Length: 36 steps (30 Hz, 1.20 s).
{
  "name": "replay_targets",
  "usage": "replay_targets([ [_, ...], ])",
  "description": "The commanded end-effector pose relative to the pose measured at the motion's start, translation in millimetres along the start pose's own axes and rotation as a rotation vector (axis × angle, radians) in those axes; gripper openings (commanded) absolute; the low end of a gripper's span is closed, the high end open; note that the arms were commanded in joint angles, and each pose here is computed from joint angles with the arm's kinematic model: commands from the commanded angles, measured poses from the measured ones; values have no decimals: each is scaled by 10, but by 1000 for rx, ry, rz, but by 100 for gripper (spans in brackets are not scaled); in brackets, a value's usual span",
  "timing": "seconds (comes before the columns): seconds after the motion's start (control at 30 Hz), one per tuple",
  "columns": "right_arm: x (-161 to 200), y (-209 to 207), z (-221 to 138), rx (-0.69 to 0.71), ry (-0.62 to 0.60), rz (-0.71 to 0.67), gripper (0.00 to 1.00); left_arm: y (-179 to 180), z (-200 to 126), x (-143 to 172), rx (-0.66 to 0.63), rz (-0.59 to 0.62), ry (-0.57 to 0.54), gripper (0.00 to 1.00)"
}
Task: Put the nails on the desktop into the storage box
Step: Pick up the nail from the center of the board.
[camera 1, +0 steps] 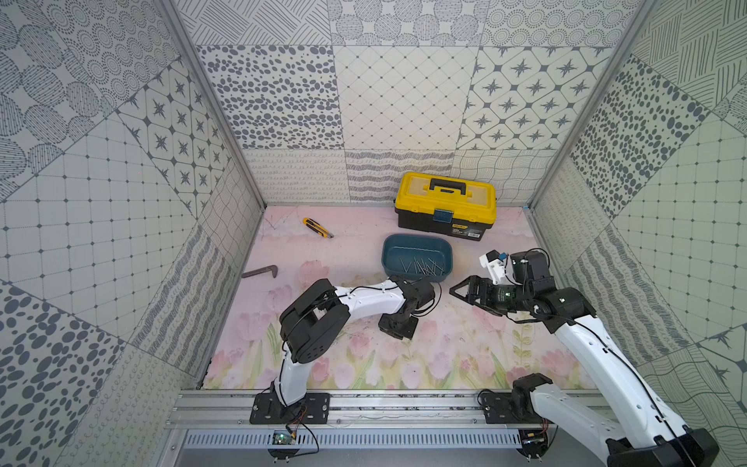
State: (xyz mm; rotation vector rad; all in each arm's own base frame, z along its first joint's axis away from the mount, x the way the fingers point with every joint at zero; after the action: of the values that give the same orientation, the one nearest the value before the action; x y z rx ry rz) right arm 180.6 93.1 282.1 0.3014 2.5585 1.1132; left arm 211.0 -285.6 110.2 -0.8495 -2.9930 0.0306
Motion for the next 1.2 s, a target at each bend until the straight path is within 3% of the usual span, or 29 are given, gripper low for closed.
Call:
replay_targets([
  [0.0,-38,106,-48,-46,-28,-31,97,66,137,75,-53,3,24,0],
  [0.23,-60,122,-43,-53,-36,-31,97,-20,-271,112,63,13,-68,0],
  [0.63,-103,255,-14,-204,-4,12,97,-174,-1005,160,301,19,-265,0],
  [0.97,-162,347,2,-270,17,10,96,-344,-1772,-30,711,23,-491,0],
  [1.17,-180,423,-53,-312,1,-3,89,-355,-1994,-59,786,18,-552,0],
])
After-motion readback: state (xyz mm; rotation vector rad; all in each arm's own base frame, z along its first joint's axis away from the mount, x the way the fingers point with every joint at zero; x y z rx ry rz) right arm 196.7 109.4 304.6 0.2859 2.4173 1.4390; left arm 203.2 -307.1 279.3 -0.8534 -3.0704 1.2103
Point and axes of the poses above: each gripper's point midway between its finger pads, its own z axis out along the fingers, its own y axis along the line the jaws close on, x = y × z, the point moved 10 cm from there along -z, back along the fingers, and after that the axes turned 10 degrees about z, right-handed, at the moved point
